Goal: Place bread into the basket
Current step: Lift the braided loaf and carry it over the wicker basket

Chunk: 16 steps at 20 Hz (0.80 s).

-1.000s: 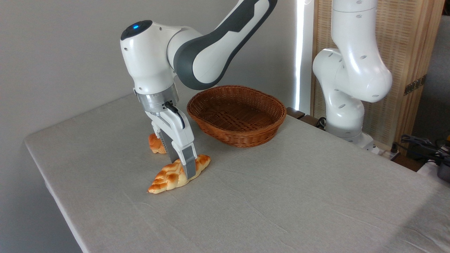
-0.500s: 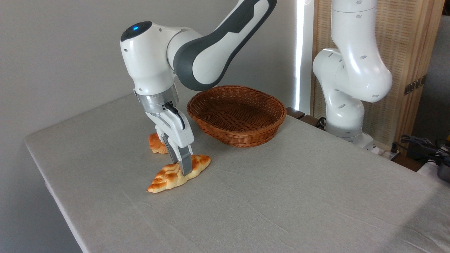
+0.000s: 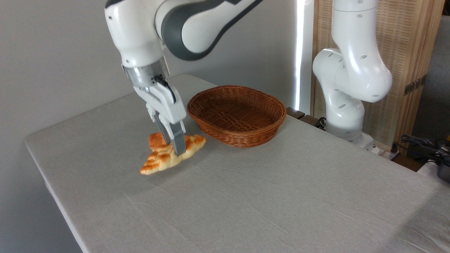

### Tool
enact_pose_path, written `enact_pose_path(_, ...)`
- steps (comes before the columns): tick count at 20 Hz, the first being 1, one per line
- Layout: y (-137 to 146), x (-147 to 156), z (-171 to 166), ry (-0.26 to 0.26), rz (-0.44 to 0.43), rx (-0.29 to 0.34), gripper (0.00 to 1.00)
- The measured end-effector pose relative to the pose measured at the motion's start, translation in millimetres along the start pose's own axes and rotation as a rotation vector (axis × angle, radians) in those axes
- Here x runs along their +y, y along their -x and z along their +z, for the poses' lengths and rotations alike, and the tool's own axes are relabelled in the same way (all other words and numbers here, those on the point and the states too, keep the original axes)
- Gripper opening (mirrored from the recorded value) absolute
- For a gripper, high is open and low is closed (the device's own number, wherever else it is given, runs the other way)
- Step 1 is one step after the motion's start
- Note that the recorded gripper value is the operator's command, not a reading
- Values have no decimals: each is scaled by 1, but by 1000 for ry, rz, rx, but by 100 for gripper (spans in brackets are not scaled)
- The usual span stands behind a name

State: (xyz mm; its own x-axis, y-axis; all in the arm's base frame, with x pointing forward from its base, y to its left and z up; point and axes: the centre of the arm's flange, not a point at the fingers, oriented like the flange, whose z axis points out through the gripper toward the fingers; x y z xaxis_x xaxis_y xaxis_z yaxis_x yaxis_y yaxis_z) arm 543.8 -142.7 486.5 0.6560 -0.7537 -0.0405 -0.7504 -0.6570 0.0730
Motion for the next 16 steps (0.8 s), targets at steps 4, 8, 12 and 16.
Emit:
enact_pose_path(4,23,22,-50,36,-6,21,19)
enact_pose_path(8,63,61,-85,68,1,35,21)
enact_pose_path(12,104,106,-79,76,26,37,21)
enact_pose_path(16,129,139,-48,95,53,-7,21)
